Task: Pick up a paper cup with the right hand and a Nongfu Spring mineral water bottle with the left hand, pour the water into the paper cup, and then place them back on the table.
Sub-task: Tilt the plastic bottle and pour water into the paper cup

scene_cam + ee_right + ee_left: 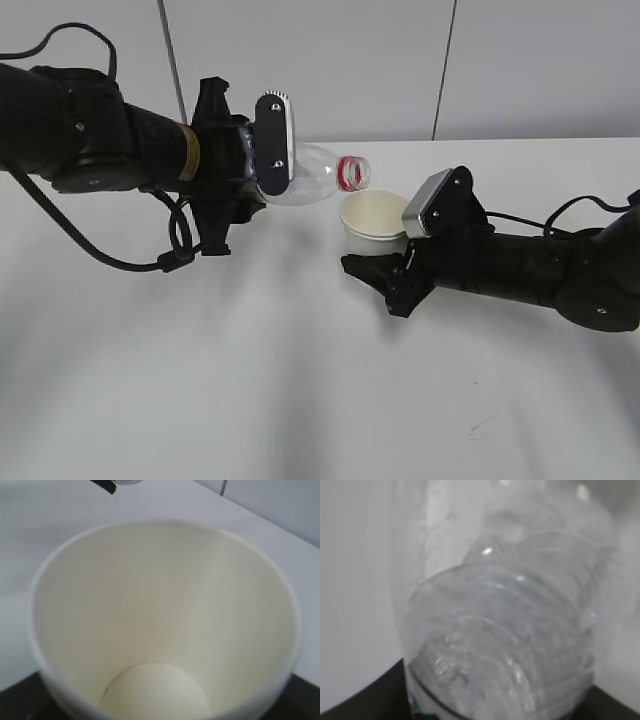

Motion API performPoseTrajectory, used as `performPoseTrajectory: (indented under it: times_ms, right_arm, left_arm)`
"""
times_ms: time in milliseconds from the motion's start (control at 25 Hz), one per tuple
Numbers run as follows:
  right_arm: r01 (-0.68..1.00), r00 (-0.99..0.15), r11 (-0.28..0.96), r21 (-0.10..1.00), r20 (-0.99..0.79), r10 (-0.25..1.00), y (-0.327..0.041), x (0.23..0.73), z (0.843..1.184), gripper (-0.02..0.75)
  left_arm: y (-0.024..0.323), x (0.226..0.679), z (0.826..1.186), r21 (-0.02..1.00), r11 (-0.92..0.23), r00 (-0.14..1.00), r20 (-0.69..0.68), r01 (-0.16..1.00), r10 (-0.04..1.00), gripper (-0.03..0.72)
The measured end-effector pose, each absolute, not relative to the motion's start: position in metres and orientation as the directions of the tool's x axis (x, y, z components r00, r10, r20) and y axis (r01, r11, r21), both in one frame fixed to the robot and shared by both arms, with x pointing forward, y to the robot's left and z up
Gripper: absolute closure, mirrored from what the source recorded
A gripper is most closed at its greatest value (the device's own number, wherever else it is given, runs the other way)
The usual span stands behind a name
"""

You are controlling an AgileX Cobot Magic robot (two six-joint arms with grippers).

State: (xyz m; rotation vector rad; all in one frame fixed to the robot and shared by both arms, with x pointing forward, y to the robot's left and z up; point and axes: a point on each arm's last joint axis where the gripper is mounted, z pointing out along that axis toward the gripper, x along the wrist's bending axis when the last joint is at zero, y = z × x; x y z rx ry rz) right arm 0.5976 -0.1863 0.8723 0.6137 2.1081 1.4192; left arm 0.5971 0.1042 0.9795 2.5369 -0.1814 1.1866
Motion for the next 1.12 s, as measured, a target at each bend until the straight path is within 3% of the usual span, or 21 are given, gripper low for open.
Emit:
performPoseTrajectory:
  times_ms: [1120]
  right_arm:
    - [0.066, -0.851, 0.368, 0.928, -0.140, 0.506, -0.179, 0.586, 0.869, 0.214]
  left_arm:
    - [0.108, 0.598, 0.979, 0.039, -0.941, 0.580, 0.796, -0.337, -0.174, 0.277]
